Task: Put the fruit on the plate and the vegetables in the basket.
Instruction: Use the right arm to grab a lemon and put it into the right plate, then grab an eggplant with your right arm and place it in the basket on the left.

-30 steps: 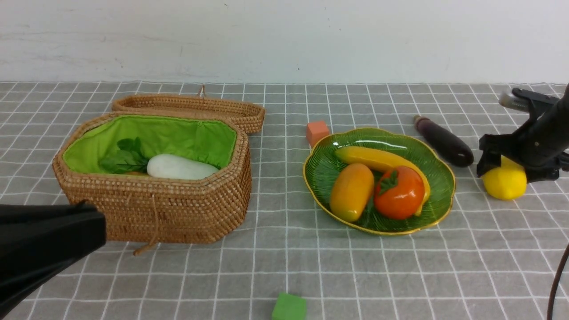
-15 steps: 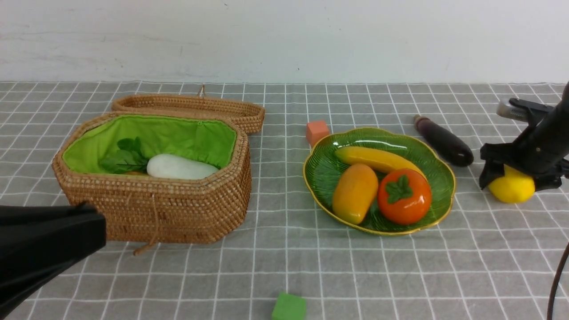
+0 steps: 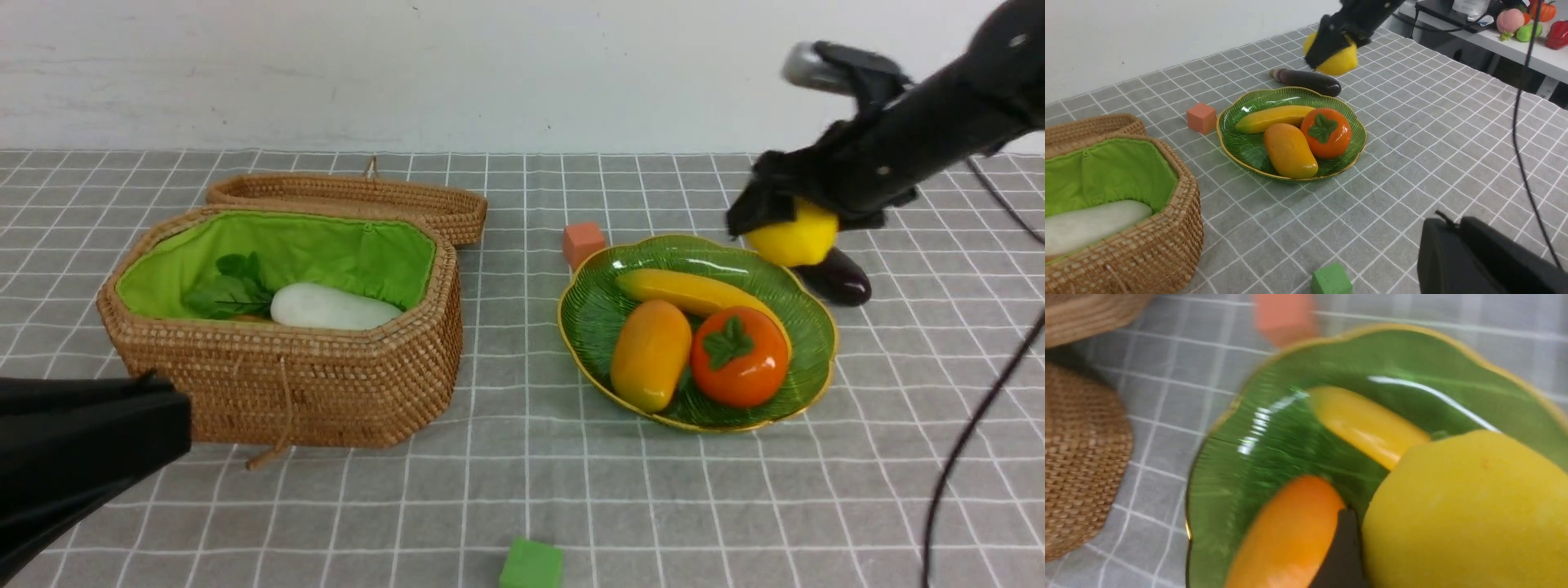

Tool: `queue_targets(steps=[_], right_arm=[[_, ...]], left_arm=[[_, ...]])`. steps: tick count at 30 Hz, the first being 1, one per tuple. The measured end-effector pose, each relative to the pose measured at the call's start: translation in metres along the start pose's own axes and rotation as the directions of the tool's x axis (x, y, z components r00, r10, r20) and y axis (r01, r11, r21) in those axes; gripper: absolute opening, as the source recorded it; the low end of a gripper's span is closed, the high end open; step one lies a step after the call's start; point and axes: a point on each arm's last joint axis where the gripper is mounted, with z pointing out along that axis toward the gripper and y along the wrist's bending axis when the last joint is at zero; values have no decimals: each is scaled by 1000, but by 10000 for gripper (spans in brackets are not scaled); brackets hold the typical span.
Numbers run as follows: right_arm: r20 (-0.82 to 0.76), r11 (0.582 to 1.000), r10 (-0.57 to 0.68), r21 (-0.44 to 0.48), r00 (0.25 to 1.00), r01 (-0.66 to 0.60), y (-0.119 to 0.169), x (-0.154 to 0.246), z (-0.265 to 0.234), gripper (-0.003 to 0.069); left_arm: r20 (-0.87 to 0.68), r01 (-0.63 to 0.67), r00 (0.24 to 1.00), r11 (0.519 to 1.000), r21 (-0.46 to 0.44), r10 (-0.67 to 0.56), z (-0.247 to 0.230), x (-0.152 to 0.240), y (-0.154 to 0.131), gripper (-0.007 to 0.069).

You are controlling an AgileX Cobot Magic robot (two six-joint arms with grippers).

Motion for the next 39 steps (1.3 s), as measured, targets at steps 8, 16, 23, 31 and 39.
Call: queue_targets(steps=[8,16,23,31,39], right_arm=[[10,999,-31,40,999,30,-8,14,65,626],[-15,999,-45,11,999,45,2,11,48,676],[7,997,-66,35,998,65,4,2,16,642],[63,973,-63,225,996,47,-46,-17,-30,559],[40,973,-29,230,999,19,-106,-16,35,549]], left_arm=[[-1,0,1000,1000,0,0,0,0,0,47],[-1,0,1000,1000,0,0,0,0,0,50],[-1,0,1000,1000,0,0,0,0,0,53],[-1,-1,1000,1000,-1,1,0,0,0,58],[42,13,999,1000,2,-13,0,-4,0,65]])
